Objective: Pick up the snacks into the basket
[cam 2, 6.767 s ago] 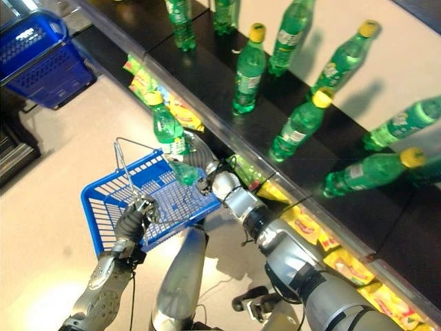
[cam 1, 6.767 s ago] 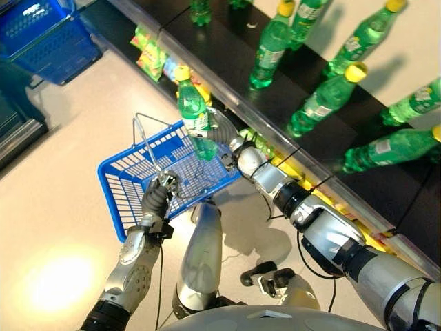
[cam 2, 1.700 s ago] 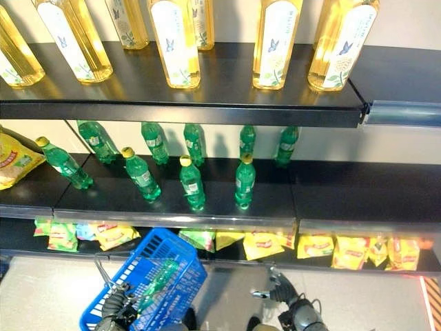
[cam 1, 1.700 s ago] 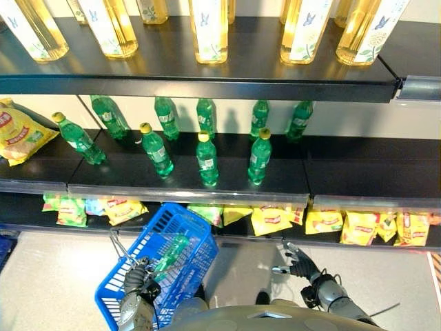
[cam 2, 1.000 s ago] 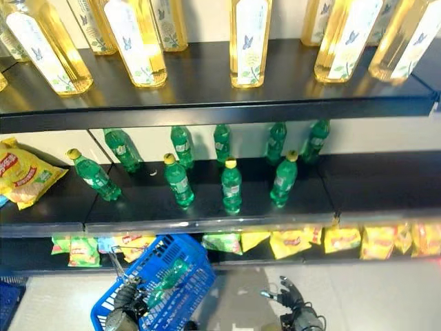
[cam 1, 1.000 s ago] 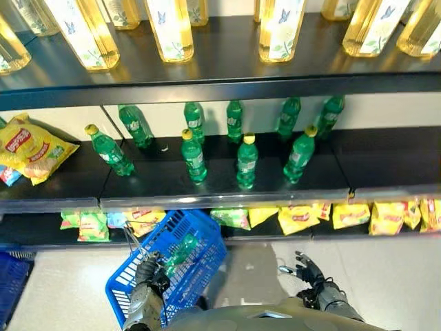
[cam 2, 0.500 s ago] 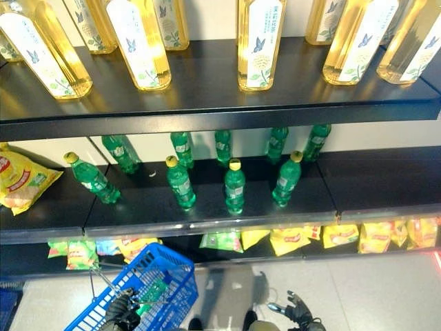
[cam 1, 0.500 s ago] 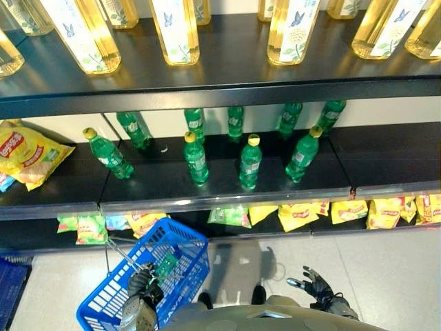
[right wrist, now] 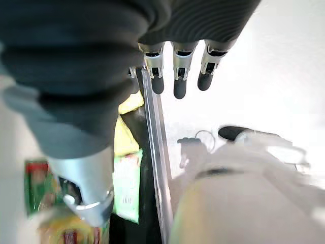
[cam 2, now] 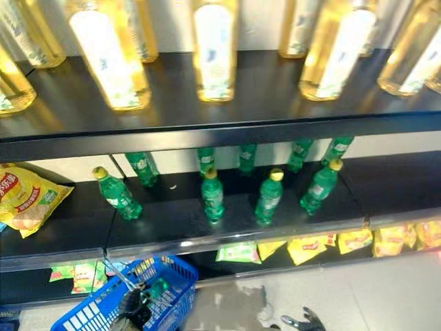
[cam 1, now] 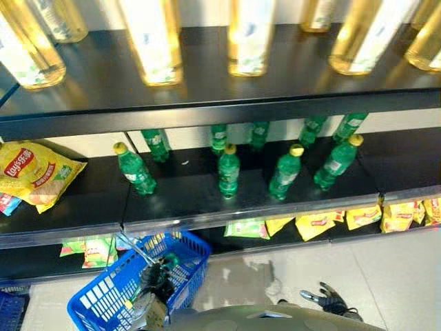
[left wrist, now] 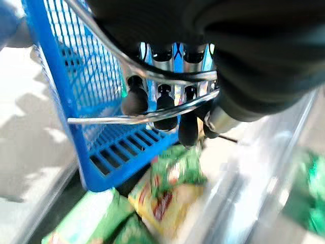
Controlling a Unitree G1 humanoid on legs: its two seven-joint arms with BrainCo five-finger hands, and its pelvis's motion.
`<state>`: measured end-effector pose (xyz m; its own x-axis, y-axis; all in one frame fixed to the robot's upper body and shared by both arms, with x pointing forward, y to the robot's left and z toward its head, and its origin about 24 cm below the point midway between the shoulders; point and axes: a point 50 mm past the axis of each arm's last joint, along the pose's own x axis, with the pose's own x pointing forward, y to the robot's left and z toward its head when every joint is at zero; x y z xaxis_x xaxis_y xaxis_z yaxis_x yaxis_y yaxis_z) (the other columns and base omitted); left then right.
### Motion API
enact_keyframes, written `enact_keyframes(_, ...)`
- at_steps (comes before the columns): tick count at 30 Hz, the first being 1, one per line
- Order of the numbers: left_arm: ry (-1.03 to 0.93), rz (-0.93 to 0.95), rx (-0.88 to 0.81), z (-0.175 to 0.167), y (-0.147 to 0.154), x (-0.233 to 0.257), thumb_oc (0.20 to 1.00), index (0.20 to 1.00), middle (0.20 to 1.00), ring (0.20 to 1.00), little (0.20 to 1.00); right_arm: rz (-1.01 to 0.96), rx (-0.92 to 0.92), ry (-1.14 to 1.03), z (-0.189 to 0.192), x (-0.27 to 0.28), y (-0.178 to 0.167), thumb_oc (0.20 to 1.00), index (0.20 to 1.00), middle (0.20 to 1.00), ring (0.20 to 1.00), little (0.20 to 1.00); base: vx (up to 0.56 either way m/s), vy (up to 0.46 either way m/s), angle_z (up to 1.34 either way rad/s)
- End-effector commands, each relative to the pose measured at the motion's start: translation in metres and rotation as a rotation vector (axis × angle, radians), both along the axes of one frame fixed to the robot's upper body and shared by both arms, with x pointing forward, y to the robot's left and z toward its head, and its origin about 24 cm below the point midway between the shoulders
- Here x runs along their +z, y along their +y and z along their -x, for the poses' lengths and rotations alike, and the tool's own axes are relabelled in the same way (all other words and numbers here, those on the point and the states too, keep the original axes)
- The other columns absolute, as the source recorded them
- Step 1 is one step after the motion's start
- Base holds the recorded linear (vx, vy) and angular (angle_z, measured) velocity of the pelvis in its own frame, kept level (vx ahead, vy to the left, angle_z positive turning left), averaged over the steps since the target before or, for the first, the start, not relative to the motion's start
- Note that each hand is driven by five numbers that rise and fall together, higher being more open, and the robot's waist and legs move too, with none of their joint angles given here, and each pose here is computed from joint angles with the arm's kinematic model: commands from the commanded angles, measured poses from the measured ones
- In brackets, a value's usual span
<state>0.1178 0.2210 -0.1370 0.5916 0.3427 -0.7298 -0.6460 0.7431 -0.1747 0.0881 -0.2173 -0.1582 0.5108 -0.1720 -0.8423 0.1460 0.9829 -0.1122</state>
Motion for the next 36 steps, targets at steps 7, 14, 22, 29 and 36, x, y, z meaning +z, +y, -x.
enact_keyframes(7, -0.345, -0.107, -0.095, -0.063, 0.007, 0.048, 0.200, 0.200, 0.200, 0.200, 0.200, 0.008, 0.034, -0.091, -0.034, 0.009, 0.001, 1.000, 1.000, 1.000, 1.000, 1.000, 0.02, 0.289, -0.22)
enact_keyframes(14, -0.286, -0.088, -0.092, -0.044, 0.002, 0.035, 0.200, 0.200, 0.200, 0.200, 0.200, -0.031, 0.044, -0.064, -0.016, 0.004, 0.007, 1.000, 1.000, 1.000, 1.000, 1.000, 0.03, 0.106, 0.15)
enact_keyframes(22, -0.276, -0.076, -0.114, -0.044, -0.005, 0.034, 0.200, 0.200, 0.200, 0.200, 0.200, -0.019, 0.047, -0.093, -0.023, 0.007, 0.006, 1.000, 1.000, 1.000, 1.000, 1.000, -0.02, -0.015, 0.13)
enact_keyframes(29, -0.332, -0.098, -0.135, -0.060, -0.003, 0.045, 0.200, 0.200, 0.200, 0.200, 0.200, -0.018, 0.071, -0.198, -0.052, 0.020, 0.005, 1.000, 1.000, 1.000, 1.000, 1.000, -0.08, -0.046, 0.32)
enact_keyframes(36, -0.335, -0.134, -0.110, -0.069, 0.002, 0.049, 0.200, 0.200, 0.200, 0.200, 0.200, -0.018, 0.086, -0.269, -0.061, 0.030, 0.002, 1.000, 1.000, 1.000, 1.000, 1.000, -0.02, 0.114, 0.39)
